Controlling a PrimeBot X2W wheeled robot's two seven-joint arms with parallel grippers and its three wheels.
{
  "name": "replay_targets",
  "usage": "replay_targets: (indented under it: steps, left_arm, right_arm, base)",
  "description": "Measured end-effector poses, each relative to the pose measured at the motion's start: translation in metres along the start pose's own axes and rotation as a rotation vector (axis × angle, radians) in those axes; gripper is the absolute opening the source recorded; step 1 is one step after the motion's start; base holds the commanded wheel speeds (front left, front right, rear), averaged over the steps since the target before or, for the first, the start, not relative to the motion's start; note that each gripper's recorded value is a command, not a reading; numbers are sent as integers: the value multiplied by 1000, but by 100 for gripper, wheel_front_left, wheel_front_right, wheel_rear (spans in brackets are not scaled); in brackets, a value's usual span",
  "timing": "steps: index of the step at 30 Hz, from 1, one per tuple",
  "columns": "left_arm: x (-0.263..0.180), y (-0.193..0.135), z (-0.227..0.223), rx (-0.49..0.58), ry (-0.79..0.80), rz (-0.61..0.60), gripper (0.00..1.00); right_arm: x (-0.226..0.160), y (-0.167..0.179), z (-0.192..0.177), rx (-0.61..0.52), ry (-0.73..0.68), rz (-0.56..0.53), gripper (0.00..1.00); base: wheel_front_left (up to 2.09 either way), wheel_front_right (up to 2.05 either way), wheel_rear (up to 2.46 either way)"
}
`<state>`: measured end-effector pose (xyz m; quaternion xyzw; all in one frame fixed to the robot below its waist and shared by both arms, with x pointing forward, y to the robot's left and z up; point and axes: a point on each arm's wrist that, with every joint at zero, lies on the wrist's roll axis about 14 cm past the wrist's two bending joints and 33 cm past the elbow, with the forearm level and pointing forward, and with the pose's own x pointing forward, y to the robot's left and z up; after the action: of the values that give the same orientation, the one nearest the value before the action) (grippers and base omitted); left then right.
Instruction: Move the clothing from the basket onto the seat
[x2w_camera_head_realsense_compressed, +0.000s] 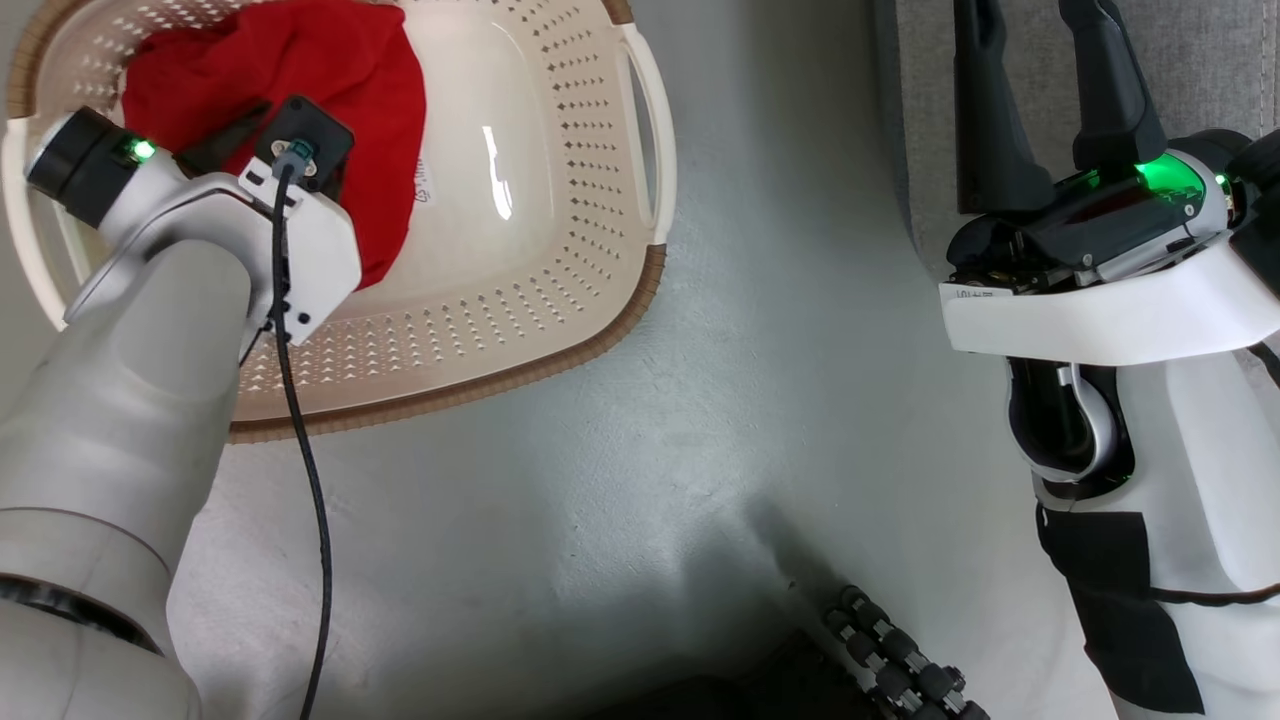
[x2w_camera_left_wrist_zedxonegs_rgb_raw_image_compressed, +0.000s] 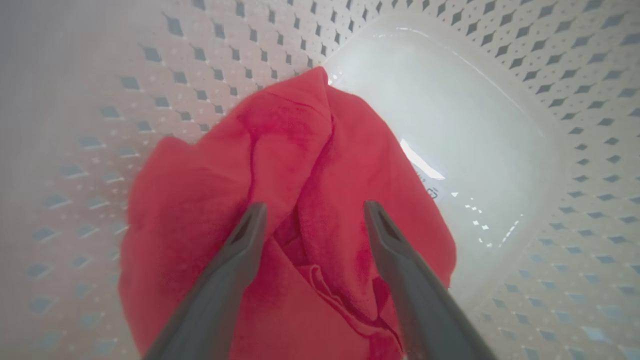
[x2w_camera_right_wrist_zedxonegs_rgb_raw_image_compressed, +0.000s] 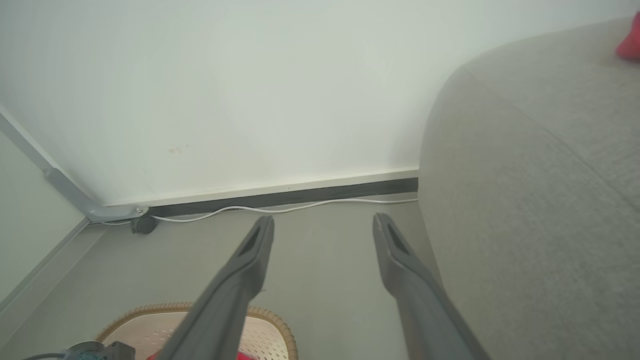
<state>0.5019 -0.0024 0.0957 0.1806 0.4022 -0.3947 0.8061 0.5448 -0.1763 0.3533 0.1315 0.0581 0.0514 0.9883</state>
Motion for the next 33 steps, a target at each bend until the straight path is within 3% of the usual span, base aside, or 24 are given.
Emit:
replay_targets:
  steps: [9, 10, 11, 24, 33]
  left_arm:
    - [11, -3, -20, 64, 111, -6, 97]
    - [11, -4, -20, 64, 112, -5, 27]
    - [11, -4, -21, 67, 118, -4, 0]
    - [-10, -10, 17, 37, -36, -7, 0]
    - [-57, -24, 56, -59, -182, 1, 0]
  right_arm:
    - [-4, -7, -1, 12, 5, -19, 100]
    - [-4, -8, -1, 11, 6, -20, 100]
    - [-4, -8, 0, 10, 4, -23, 100]
    - [-2, -9, 25, -12, -53, -31, 100]
    - [-1, 6, 60, -52, -117, -10, 100]
  base:
    - [0, 0, 0]
    - [0, 0, 0]
    - [0, 0, 0]
    - [0, 0, 0]
    - [0, 0, 0]
